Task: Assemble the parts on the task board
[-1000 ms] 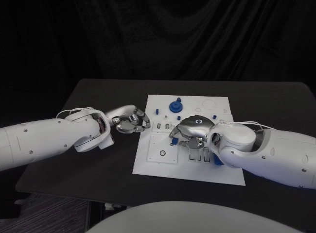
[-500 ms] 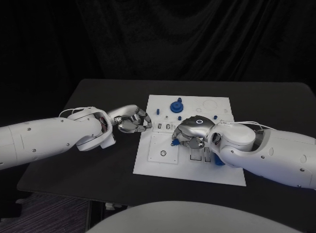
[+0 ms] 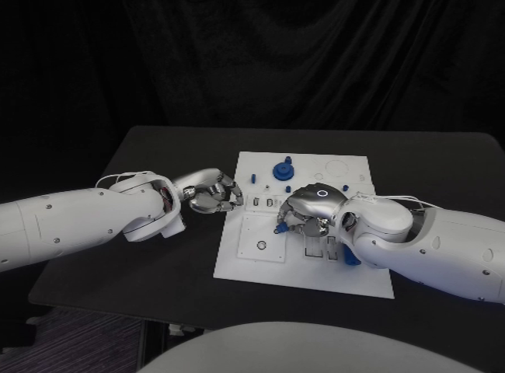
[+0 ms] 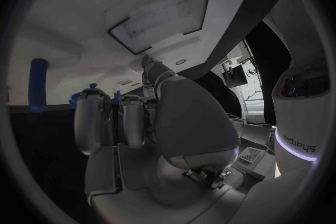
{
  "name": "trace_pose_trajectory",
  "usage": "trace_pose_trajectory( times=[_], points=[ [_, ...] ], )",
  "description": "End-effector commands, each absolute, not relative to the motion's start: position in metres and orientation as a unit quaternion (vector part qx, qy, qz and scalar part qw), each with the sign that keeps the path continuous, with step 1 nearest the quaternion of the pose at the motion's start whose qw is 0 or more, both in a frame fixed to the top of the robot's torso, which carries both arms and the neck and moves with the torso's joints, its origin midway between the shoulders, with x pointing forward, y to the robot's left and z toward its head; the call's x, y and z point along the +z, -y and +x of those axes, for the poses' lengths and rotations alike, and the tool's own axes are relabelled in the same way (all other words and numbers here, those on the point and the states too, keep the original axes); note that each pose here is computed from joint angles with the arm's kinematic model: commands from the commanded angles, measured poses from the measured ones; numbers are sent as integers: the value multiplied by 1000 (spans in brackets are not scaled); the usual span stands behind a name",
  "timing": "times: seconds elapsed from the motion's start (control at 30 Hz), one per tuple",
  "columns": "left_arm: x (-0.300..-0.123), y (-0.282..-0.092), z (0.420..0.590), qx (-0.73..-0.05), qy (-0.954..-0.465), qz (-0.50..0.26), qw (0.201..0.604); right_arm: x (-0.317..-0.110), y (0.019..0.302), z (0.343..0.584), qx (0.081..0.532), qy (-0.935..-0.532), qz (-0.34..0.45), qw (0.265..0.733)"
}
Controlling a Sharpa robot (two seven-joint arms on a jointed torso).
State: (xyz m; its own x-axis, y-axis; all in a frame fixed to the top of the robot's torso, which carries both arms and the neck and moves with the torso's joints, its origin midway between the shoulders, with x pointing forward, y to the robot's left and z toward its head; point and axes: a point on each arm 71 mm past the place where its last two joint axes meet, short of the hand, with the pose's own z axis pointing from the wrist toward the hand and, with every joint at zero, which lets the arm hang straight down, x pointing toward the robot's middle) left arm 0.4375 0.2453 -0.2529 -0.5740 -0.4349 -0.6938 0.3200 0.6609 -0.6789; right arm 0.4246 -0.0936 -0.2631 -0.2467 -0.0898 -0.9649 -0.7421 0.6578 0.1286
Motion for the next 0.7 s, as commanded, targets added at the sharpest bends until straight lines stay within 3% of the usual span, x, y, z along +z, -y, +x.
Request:
trace_pose_trajectory(
  times=[0.03,0.7],
  points=[
    [-254,-244,437,-413,-789,-35,454,-262,94,424,309,-728,-271,549],
    [-258,-244,437,-415,-794,-54,441,-268,99,427,274,-756,-265,532]
  ],
)
